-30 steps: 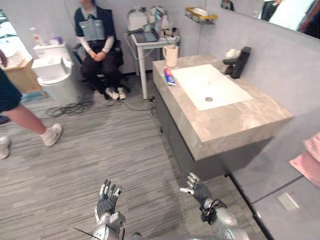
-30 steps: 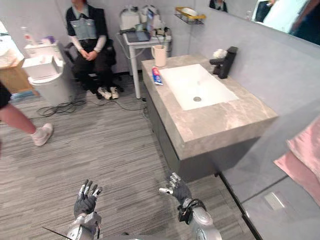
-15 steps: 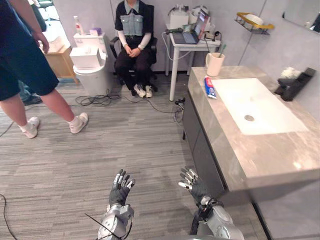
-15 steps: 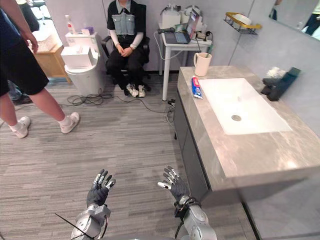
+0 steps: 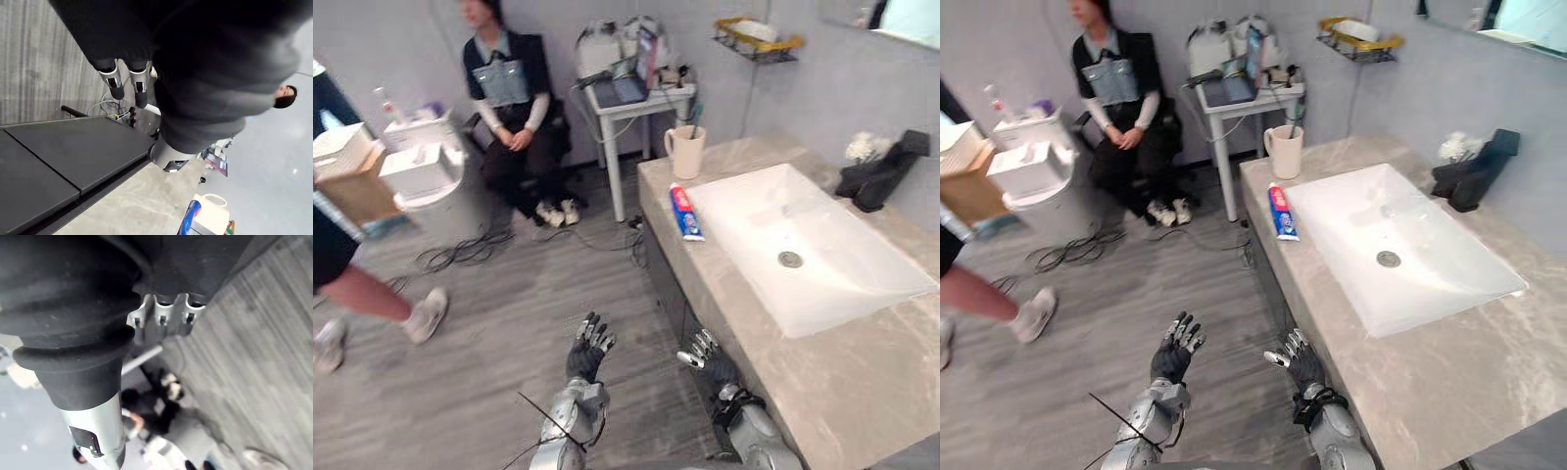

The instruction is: Organize washtable

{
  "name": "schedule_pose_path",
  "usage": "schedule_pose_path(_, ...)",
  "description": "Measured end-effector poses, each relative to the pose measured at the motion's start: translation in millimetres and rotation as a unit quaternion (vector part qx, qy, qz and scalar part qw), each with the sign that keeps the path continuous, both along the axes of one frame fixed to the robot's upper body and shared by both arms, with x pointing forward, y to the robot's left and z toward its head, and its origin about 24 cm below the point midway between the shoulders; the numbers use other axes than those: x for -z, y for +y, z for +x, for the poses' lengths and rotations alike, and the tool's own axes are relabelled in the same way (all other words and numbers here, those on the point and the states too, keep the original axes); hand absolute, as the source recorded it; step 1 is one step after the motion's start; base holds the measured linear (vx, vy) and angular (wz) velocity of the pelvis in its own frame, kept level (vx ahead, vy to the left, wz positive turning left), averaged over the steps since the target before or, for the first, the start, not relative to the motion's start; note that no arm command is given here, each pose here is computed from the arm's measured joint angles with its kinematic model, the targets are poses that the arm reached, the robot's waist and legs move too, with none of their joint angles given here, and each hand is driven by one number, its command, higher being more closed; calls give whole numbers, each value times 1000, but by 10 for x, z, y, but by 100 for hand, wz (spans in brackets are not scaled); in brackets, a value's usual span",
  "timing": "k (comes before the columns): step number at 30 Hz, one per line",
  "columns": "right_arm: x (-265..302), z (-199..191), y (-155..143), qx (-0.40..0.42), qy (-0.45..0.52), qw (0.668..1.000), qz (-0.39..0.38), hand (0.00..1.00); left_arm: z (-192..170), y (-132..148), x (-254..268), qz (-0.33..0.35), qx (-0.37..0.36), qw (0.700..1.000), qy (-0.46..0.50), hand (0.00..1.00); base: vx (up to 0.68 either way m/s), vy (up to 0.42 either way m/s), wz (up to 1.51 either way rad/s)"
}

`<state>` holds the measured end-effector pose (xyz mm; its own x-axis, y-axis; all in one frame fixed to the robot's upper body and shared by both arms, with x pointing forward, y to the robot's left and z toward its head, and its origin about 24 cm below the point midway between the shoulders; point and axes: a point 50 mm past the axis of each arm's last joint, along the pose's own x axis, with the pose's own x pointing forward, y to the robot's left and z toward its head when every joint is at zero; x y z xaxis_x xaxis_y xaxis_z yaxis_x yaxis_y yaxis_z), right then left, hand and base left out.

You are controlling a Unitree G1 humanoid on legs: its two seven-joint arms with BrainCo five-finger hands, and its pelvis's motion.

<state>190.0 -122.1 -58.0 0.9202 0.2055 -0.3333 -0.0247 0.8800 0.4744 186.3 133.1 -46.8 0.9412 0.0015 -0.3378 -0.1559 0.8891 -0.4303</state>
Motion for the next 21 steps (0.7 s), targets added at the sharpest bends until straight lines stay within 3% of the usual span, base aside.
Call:
schedule_pose_path(5, -162, 183, 2, 2, -50, 999, -1, 0, -95, 185, 59, -1, -52, 998, 21, 0, 256, 457, -120)
schedule_pose_path(10, -73, -7, 154, -30, -27, 999, 8, 0, -109, 329, 39, -3, -103, 995, 12, 0, 241, 458, -134)
schedule_pose_path(14, -44, 57, 48, -28, -30, 999, -6, 0, -92, 125, -34, -22, -72, 997, -9, 0, 77, 381, -162)
schedule_pose_path(21, 109, -78, -34, 15, 15, 1000, 0, 0, -64, 97, -68, 4, -15, 1000, -24, 0, 51, 391, -73)
